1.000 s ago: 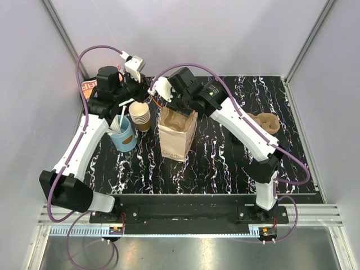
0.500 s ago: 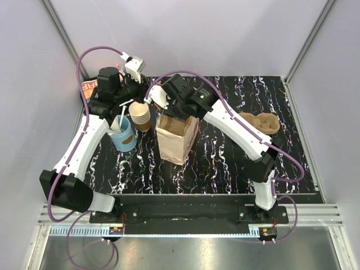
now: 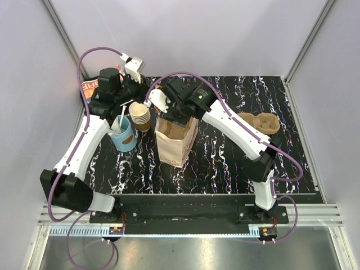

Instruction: Pack the takeout coffee

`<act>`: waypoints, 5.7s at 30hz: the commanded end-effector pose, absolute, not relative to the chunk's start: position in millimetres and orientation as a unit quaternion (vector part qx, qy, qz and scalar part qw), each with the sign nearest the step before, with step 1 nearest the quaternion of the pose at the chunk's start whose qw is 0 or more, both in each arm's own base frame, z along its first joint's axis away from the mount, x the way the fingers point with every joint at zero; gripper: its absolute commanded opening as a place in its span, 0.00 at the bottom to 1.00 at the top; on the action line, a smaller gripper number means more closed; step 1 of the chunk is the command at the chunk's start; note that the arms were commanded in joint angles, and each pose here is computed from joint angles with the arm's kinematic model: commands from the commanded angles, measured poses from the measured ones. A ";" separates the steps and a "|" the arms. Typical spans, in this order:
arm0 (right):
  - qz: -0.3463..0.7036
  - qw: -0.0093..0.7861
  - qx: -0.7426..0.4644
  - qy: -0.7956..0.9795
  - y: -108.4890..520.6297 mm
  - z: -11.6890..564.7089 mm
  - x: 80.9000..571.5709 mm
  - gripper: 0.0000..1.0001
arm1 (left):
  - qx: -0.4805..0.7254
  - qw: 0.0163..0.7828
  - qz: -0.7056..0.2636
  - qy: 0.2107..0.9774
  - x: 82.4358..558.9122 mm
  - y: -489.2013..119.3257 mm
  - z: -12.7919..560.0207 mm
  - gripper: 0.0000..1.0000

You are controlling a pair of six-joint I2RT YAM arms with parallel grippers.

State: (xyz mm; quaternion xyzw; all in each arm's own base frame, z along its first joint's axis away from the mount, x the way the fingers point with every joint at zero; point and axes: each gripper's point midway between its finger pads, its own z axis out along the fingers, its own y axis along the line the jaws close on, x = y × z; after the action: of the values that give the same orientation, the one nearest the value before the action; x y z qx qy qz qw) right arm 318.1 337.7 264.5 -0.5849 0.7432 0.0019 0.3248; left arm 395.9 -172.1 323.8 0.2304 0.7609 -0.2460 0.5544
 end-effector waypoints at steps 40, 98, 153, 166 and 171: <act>0.085 0.257 -0.497 0.825 348.2 230.3 308.3 0.30 | 0.205 0.590 -0.233 0.745 395.9 -164.0 341.6 0.04; 0.086 0.223 -0.503 0.830 344.9 218.6 299.7 0.65 | 0.191 0.594 -0.226 0.748 397.6 -159.9 339.8 0.01; 0.113 0.444 -0.513 0.725 311.2 395.1 283.7 0.79 | 0.193 0.596 -0.230 0.745 396.4 -161.7 343.4 0.00; 0.120 0.466 -0.556 0.678 281.0 417.5 255.4 0.77 | 0.199 0.596 -0.234 0.742 395.7 -163.2 348.3 0.01; 0.141 0.460 -0.568 0.668 277.0 414.1 249.5 0.72 | 0.204 0.601 -0.237 0.735 394.6 -165.7 356.7 0.00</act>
State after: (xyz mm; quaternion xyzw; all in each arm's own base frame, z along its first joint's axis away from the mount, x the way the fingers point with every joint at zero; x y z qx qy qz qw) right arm 254.9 279.3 402.9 -0.5540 0.6956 0.1214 0.4411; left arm 397.4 -162.8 310.5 0.1927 0.7765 -0.2320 0.5532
